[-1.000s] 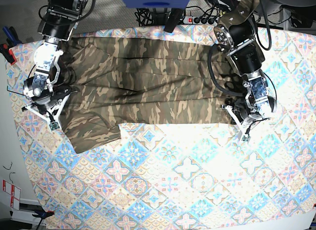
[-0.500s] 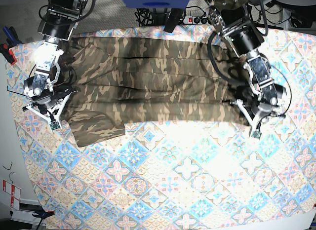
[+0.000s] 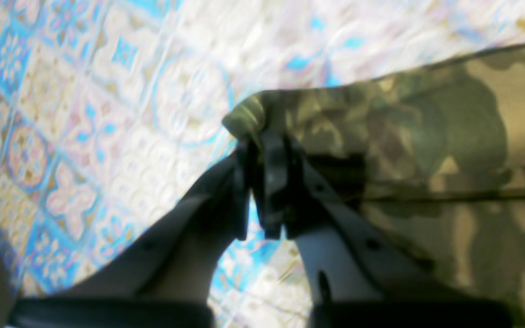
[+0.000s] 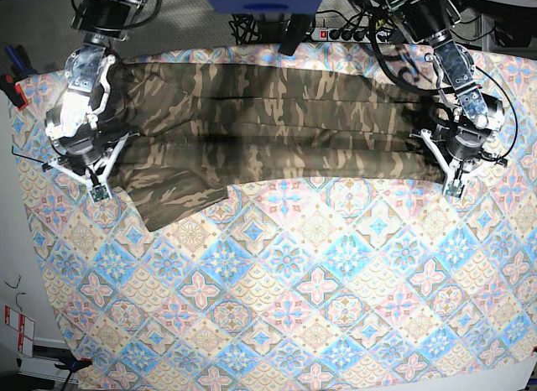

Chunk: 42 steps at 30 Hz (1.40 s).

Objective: Fold the T-shirt properly
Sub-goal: 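Drag the folded shirt toward the collar edge with both grippers, then pull the shirt's ends apart with both grippers to stretch it lengthwise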

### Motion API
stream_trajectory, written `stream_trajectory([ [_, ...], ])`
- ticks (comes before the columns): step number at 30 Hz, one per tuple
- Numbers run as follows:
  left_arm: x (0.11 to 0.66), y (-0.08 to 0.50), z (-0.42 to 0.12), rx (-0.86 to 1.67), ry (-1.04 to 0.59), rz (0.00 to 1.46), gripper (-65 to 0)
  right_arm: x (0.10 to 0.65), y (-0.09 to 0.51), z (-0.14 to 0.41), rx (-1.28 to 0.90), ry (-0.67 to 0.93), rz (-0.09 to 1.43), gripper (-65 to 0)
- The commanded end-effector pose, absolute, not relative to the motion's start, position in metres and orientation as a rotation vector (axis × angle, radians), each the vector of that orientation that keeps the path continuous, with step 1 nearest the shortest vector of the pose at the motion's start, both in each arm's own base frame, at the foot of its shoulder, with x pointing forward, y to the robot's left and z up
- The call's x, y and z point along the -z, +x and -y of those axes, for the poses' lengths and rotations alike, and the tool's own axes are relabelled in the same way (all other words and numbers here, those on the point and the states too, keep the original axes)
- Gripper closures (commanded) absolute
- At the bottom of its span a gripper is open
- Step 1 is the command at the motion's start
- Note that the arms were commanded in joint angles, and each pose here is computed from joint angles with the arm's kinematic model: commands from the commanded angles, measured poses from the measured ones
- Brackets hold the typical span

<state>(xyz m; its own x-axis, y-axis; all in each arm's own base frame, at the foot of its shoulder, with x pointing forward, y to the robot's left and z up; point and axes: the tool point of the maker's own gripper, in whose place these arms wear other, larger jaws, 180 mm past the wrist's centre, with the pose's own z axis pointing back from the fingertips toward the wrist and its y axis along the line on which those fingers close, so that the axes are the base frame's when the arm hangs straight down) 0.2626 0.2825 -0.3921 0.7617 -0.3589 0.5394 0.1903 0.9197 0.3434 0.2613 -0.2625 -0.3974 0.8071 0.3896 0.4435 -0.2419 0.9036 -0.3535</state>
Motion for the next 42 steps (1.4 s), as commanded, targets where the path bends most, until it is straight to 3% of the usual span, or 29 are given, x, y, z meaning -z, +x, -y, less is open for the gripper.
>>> stream_trajectory([
  [1, 0.383, 0.264, -0.289, 0.303, 0.303, 0.66, -3.6, 0.386, 0.263, 0.273, -0.345, -0.338, 0.547, -4.2],
  [9, 0.384, 0.245, -0.29, 0.318, 0.32, 0.636, -3.6, 0.368, 0.234, 0.296, -0.221, -0.392, 0.569, -4.2],
  [22, 0.388, 0.219, -0.292, 0.345, 0.344, 0.586, -3.6, 0.396, 0.181, 0.296, -0.225, -0.375, 0.439, -4.2],
  [31, 0.425, 0.186, -0.292, 0.329, 0.284, 0.468, -3.9, 0.407, 0.156, 0.301, -0.208, -0.38, 0.301, -5.5],
  [33, 0.431, 0.181, -0.294, 0.331, 0.287, 0.441, -7.8, 0.408, 0.154, 0.302, -0.205, -0.381, 0.286, -10.1],
  [39, 0.433, 0.177, -0.295, 0.336, 0.294, 0.425, -31.5, 0.41, 0.151, 0.293, -0.299, -0.348, 0.268, -31.2],
  [42, 0.432, 0.18, -0.294, 0.334, 0.292, 0.434, -38.7, 0.409, 0.15, 0.295, -0.315, -0.342, 0.265, -37.6],
])
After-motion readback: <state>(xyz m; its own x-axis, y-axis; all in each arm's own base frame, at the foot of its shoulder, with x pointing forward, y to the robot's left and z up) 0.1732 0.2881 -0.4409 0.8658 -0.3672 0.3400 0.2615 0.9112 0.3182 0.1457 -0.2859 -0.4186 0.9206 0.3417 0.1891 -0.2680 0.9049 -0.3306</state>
